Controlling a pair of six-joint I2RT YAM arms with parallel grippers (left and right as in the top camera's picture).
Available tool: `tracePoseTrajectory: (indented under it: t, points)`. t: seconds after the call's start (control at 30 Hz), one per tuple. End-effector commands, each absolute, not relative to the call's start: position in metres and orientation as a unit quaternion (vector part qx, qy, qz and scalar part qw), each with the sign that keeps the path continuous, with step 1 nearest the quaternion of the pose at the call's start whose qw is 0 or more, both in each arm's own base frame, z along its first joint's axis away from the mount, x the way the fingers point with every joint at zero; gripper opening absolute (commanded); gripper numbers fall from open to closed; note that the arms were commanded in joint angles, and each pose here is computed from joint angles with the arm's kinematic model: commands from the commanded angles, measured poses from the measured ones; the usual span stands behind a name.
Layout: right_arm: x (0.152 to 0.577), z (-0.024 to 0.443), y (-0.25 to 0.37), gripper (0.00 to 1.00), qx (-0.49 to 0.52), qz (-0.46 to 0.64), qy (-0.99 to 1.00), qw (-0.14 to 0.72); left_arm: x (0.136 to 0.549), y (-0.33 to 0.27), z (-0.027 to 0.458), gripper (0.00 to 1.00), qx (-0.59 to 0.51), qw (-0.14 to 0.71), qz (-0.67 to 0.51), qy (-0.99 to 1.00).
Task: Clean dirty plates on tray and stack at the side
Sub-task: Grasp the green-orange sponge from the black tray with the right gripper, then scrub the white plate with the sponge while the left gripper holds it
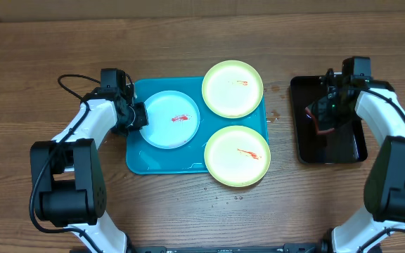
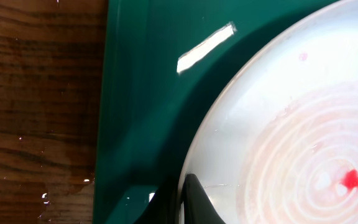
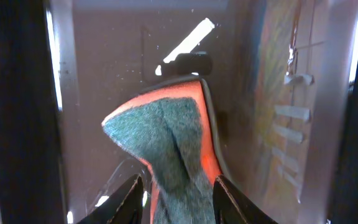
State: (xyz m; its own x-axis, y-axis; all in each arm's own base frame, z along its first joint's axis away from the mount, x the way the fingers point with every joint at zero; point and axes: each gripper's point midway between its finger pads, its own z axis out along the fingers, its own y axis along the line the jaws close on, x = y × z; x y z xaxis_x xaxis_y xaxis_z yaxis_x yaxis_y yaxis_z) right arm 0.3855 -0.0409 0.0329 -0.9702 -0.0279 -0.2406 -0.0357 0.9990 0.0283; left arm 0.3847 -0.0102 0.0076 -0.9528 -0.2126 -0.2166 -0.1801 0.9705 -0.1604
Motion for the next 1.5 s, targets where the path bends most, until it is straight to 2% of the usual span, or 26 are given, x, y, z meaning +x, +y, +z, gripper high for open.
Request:
tracePoseTrajectory:
  t: [0.0,0.17,0.27,0.3,0.47,0.67,0.77,0.97,1.27,1.47]
  points:
    - [0.396,0.032,-0.043,0.38,-0.022,0.016,0.991,0.131,0.376,-0.005,-0.006,0.05,-0.115,0.1,-0.059,0.987]
    - [0.393,0.019,-0.042,0.28,-0.021,0.019,0.993,0.114,0.376,-0.005,-0.006,0.04,-0.114,0.1,-0.059,0.987]
    - [0.389,0.014,-0.042,0.07,-0.014,0.022,0.995,0.101,0.376,-0.005,-0.006,0.04,-0.114,0.1,-0.059,0.987]
    - [0.387,0.013,-0.041,0.04,-0.014,0.024,0.995,0.099,0.376,-0.005,-0.006,0.04,-0.114,0.1,-0.059,0.987]
    - [0.39,0.022,-0.041,0.04,0.04,0.029,0.994,0.101,0.376,-0.005,-0.006,0.04,-0.115,0.1,-0.059,0.987]
    - [0.413,0.093,-0.038,0.04,0.096,0.048,0.986,0.126,0.38,-0.005,-0.005,0.04,-0.114,0.108,-0.06,0.986]
    - [0.426,0.149,-0.012,0.04,0.083,0.101,0.981,0.145,0.381,-0.004,-0.005,0.04,-0.114,0.111,-0.058,0.986]
    - [0.436,0.204,0.072,0.04,0.035,0.209,0.963,0.168,0.381,-0.004,-0.005,0.04,-0.113,0.111,-0.058,0.986]
    - [0.433,0.218,0.23,0.04,-0.013,0.295,0.938,0.183,0.38,-0.009,-0.004,0.04,-0.111,0.108,-0.072,0.985]
    - [0.422,0.174,0.301,0.04,-0.001,0.283,0.947,0.152,0.38,-0.01,-0.004,0.04,-0.111,0.107,-0.075,0.985]
